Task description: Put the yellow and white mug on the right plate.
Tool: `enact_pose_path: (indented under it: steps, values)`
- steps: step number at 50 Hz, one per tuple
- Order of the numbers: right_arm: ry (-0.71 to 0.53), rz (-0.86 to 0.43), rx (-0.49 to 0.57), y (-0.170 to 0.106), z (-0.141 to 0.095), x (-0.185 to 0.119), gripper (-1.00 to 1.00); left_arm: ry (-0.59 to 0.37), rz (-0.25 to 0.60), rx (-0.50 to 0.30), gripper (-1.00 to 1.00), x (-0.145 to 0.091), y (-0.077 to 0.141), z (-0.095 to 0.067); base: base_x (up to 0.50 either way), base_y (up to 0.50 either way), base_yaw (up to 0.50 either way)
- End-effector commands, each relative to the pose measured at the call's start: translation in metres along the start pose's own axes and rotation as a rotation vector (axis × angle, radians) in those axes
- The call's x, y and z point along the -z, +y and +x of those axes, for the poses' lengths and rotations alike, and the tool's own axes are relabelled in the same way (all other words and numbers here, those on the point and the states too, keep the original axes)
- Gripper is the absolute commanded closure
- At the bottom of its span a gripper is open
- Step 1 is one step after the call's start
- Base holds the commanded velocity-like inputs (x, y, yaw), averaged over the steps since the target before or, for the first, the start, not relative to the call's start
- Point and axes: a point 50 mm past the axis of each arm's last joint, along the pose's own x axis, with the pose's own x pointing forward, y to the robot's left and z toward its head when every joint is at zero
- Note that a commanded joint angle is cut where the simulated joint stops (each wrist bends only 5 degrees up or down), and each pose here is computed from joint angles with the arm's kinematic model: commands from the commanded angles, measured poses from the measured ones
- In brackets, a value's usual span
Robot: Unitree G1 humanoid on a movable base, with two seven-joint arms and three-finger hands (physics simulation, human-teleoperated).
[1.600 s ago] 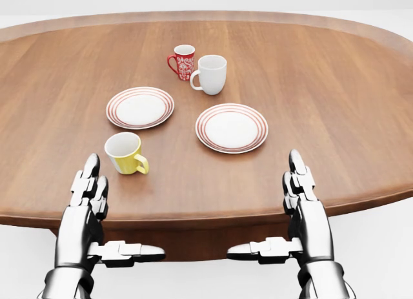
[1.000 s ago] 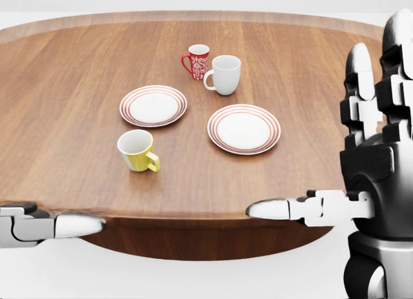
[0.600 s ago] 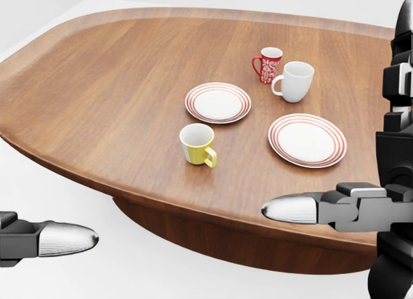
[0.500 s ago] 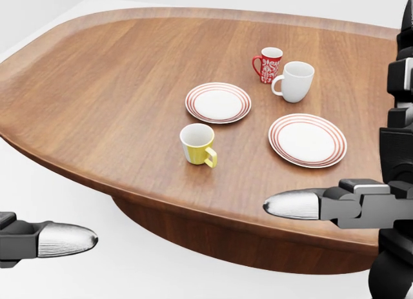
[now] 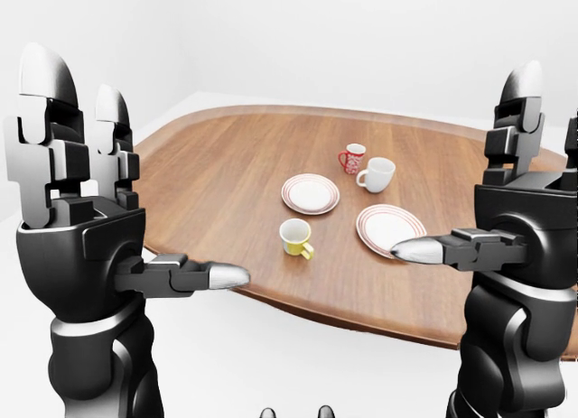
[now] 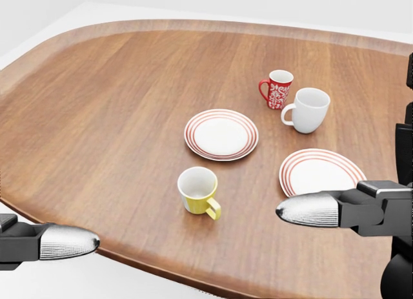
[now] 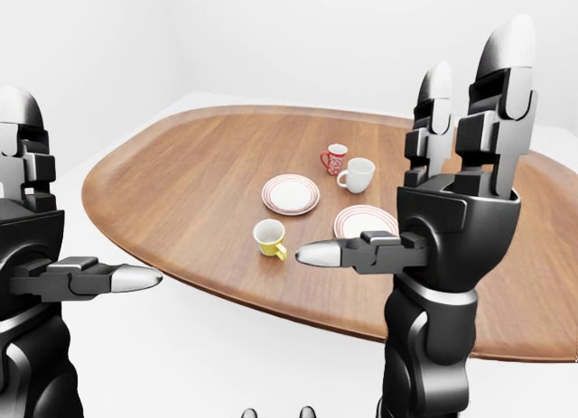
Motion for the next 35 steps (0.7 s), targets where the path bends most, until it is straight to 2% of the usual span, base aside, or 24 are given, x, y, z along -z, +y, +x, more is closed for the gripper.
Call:
enact_pose_path:
  steps: [1, 14, 31, 35]
  values:
    - [0.014, -0.003, -0.011, 0.002, -0.002, 0.002, -1.00, -0.003, 0.004, 0.001, -1.00, 0.000, 0.000, 0.000, 0.48, 0.14, 0.00]
    - [0.053, -0.048, -0.043, 0.006, -0.003, 0.010, -1.00, -0.012, 0.005, 0.003, -1.00, -0.002, 0.000, 0.001, 0.46, 0.14, 0.00]
    - [0.075, -0.070, -0.075, 0.010, -0.008, 0.012, -1.00, -0.012, 0.003, 0.008, -1.00, -0.002, -0.001, 0.001, 0.00, 0.00, 0.00]
    - [0.030, -0.014, -0.061, 0.007, -0.008, 0.002, -1.00, -0.022, 0.005, 0.008, -1.00, -0.004, 0.000, 0.001, 0.10, 0.03, 0.00]
